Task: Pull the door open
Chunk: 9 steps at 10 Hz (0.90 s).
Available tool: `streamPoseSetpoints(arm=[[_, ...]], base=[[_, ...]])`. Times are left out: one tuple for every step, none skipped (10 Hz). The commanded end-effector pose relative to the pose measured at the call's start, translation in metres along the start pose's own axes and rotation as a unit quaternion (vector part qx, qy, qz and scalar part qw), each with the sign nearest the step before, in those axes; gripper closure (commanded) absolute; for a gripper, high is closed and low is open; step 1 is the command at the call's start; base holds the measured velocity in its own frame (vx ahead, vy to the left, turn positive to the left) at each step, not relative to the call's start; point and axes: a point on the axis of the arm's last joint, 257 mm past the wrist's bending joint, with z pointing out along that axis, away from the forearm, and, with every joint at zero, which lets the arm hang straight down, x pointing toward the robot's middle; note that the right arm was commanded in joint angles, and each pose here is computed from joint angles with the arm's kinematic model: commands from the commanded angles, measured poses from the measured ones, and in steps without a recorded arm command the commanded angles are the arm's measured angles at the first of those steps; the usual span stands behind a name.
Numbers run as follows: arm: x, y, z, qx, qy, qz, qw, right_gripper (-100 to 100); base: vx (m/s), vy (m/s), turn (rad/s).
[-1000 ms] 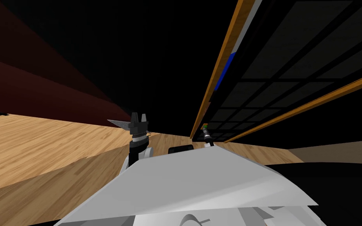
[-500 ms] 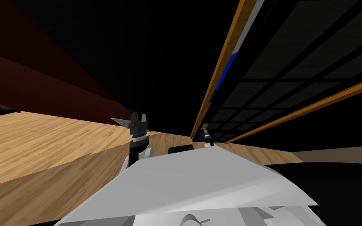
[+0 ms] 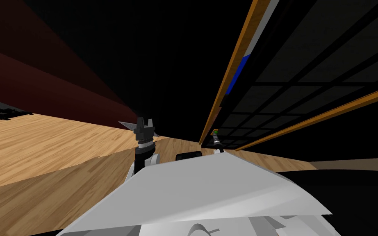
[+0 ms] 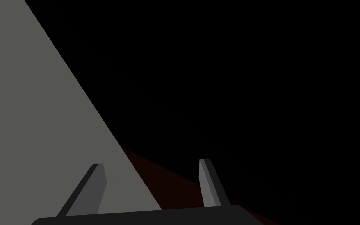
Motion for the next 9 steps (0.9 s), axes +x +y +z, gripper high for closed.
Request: streamPoseSetpoints(arm=[[-0.015, -0.01, -0.0056, 0.01, -0.01, 0.023, 0.9996, 100], [-0.017, -0.01, -0.0055, 0.01, -0.013, 0.039, 0.9991, 100], [-0.017, -0.01, -0.0055, 0.01, -0.013, 0.048, 0.9987, 100], [-0.019, -0.01, -0.0053, 0.01, -0.017, 0.066, 0.9976, 100], [-0.019, -0.01, -0.0053, 0.01, -0.017, 0.072, 0.9972, 100], [-0.022, -0.01, -0.0049, 0.01, -0.02, 0.094, 0.9953, 100], [-0.024, -0.01, -0.0045, 0.009, -0.023, 0.11, 0.9936, 100], [-0.024, -0.01, -0.0045, 0.009, -0.023, 0.119, 0.9925, 100], [-0.026, -0.01, -0.0041, 0.008, -0.026, 0.14, 0.9897, 100]], base=[[-0.026, -0.006, 0.079], [-0.045, -0.02, 0.109], [-0.03, -0.011, 0.053], [-0.031, 0.0, 0.069], [-0.023, 0.003, 0.035], [-0.041, -0.007, 0.069], [-0.052, -0.014, 0.121], [-0.026, -0.012, 0.037], [-0.033, -0.004, 0.074]])
